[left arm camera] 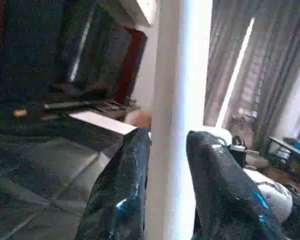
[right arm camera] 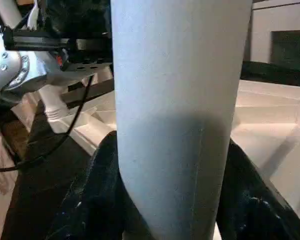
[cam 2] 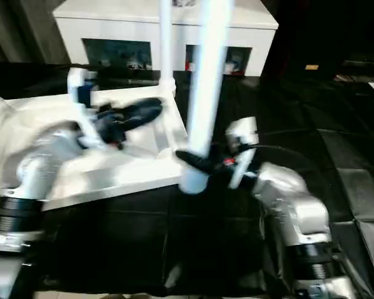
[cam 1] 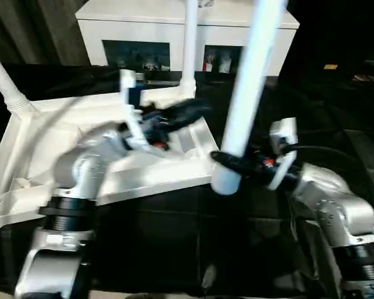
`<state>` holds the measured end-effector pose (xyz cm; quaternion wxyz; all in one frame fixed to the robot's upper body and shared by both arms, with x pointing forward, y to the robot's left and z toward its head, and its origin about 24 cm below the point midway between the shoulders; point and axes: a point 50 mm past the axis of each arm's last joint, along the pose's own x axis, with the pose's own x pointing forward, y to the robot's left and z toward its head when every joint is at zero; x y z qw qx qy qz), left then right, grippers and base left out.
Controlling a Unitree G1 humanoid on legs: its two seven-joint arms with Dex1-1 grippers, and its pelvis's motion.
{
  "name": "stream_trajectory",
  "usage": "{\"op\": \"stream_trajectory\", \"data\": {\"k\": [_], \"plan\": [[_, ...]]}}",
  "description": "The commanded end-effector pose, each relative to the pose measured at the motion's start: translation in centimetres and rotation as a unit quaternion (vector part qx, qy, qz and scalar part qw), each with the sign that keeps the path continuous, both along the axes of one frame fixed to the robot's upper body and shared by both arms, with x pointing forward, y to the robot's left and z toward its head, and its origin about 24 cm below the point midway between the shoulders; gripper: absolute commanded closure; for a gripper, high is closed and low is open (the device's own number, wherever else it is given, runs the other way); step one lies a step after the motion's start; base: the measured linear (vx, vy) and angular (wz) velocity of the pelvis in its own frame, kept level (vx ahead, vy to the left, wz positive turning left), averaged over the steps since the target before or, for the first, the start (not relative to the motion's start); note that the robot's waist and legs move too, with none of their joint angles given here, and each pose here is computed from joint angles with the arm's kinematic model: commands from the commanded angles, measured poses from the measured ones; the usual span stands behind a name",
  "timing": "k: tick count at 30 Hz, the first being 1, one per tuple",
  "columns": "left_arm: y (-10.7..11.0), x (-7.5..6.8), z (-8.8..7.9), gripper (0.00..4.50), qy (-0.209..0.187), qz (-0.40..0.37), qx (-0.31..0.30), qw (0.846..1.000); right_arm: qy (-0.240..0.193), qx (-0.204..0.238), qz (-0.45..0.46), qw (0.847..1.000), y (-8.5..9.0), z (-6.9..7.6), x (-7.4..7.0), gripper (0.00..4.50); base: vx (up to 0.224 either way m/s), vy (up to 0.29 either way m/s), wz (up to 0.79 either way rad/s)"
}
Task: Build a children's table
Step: Insert table leg to table base
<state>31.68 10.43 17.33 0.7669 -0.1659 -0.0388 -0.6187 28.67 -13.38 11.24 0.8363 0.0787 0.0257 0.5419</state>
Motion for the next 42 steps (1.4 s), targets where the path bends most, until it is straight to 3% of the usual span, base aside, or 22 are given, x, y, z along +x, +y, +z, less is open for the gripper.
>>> {"op": "stream_trajectory", "data": {"k": [1, 13, 19, 21, 23, 26, 33, 38, 39, 42], "plan": [[-1.0, -0.2, 0.4, 2.74, -0.006, -0.016, 0.009, 1.000, -0.029, -0.007, 0.012, 0.999, 0.4, 1.5, 0.2, 2.67, 0.000, 0.000, 0.00], [-2.5, -1.6, 0.7, 1.76, 0.013, -0.080, -0.004, 0.997, -0.034, -0.032, 0.030, 0.998, 1.1, 1.5, 0.1, 2.67, 0.000, 0.000, 0.00], [-2.8, -1.0, 0.1, 1.16, -0.031, -0.035, 0.039, 0.998, -0.037, -0.052, 0.039, 0.997, 1.3, 1.3, 0.0, 2.67, 0.000, 0.000, 0.00], [-2.8, -0.8, 0.1, 1.16, -0.030, -0.022, 0.039, 0.999, -0.038, -0.054, 0.039, 0.997, 1.3, 1.2, 0.1, 2.67, 0.000, 0.000, 0.00], [-2.8, -0.7, 0.2, 1.54, -0.030, -0.022, 0.038, 0.999, -0.039, -0.055, 0.038, 0.997, 1.4, 1.2, 0.1, 2.67, 0.000, 0.000, 0.00], [-2.7, -0.8, 0.3, 1.54, -0.023, -0.026, 0.035, 0.999, -0.040, -0.056, 0.036, 0.997, 1.4, 1.2, 0.1, 2.67, 0.000, 0.000, 0.00], [-2.7, -0.7, 0.0, 2.37, -0.026, -0.025, 0.040, 0.999, -0.043, -0.059, 0.032, 0.997, 1.5, 1.1, 0.2, 2.67, 0.000, 0.000, 0.00], [-2.7, -0.6, 0.0, 2.59, -0.028, -0.020, 0.046, 0.998, -0.047, -0.065, 0.029, 0.996, 1.4, 1.1, 0.3, 2.67, 0.000, 0.000, 0.00], [-2.7, -0.6, 0.0, 2.63, -0.031, -0.021, 0.050, 0.998, -0.046, -0.065, 0.026, 0.996, 1.5, 1.1, 0.4, 2.11, 0.000, 0.000, 0.00], [-2.8, -0.6, 0.0, 2.65, -0.039, -0.026, 0.064, 0.997, -0.037, -0.056, 0.029, 0.997, 1.5, 1.1, 0.5, 1.91, 0.000, 0.000, 0.00]]}}
